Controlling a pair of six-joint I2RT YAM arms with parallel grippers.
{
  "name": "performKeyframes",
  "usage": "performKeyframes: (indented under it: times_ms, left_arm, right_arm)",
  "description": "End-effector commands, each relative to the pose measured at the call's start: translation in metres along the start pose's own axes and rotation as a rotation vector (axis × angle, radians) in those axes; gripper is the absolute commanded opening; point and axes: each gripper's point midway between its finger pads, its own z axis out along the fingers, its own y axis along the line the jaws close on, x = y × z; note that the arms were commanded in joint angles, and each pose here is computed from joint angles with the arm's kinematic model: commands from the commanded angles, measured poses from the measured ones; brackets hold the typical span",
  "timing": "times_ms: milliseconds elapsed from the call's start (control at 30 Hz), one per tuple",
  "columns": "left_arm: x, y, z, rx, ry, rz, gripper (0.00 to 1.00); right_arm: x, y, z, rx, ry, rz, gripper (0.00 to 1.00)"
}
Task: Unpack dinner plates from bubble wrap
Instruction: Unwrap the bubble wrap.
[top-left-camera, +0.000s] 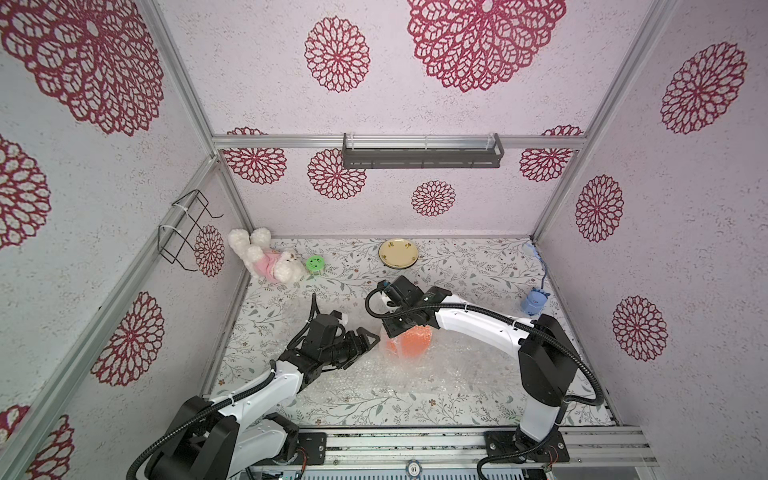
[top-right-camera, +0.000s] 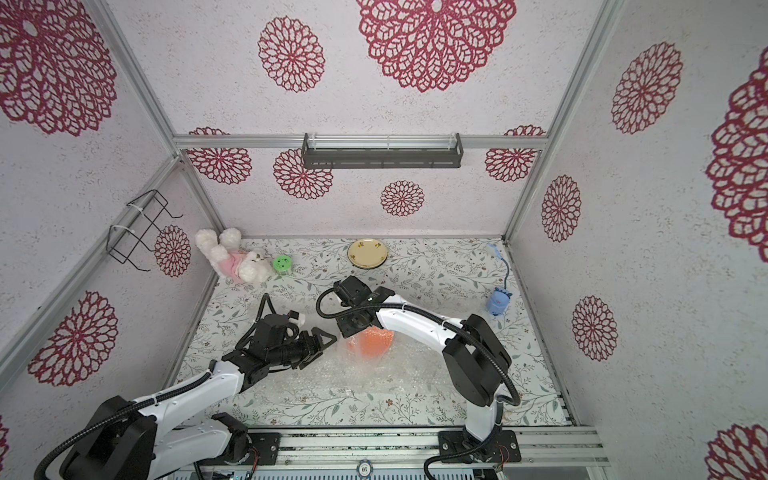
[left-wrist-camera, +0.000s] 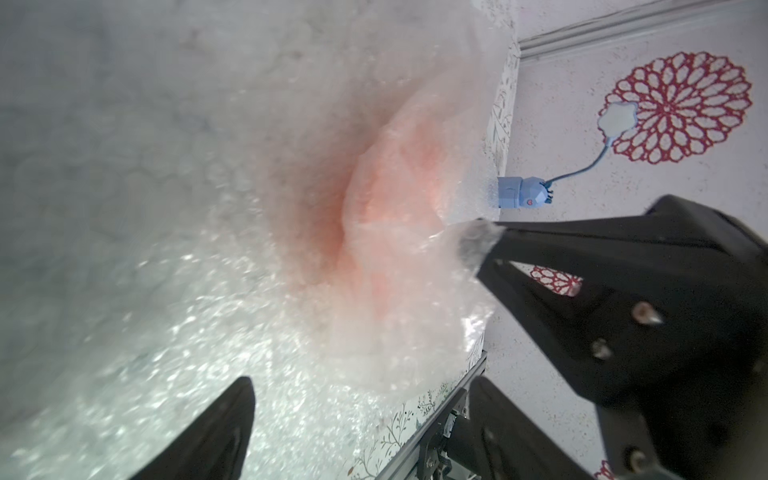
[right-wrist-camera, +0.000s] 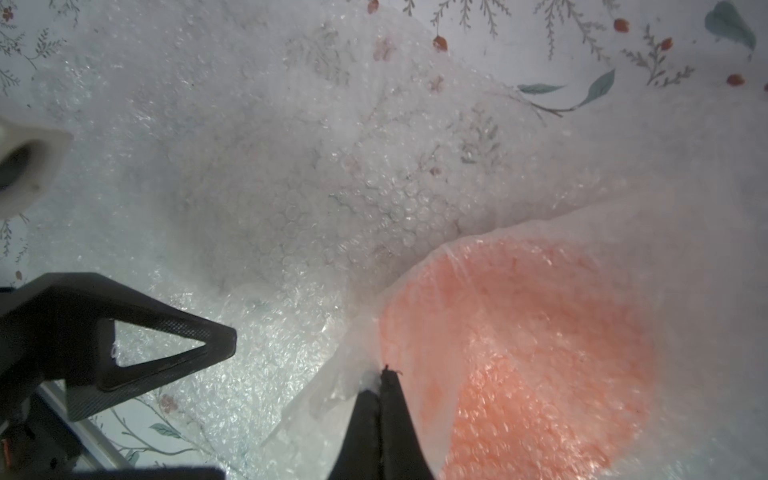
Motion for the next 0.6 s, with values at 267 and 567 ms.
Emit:
performKeyframes:
  times_ms: [267,567]
  left_arm:
    - [-0.013,-0.006,0.033,-0.036,0.004,0.017,0.78]
    - [-0.019,-0.004,0.059,-0.044,0.022,0.018,0.63]
  right_arm:
    - [-0.026,-0.001,-0.036,-0.071,-0.122,0.093,0.00]
    - [-0.026,0.003,-0.037,-0.100,-0.122,0.097,0.00]
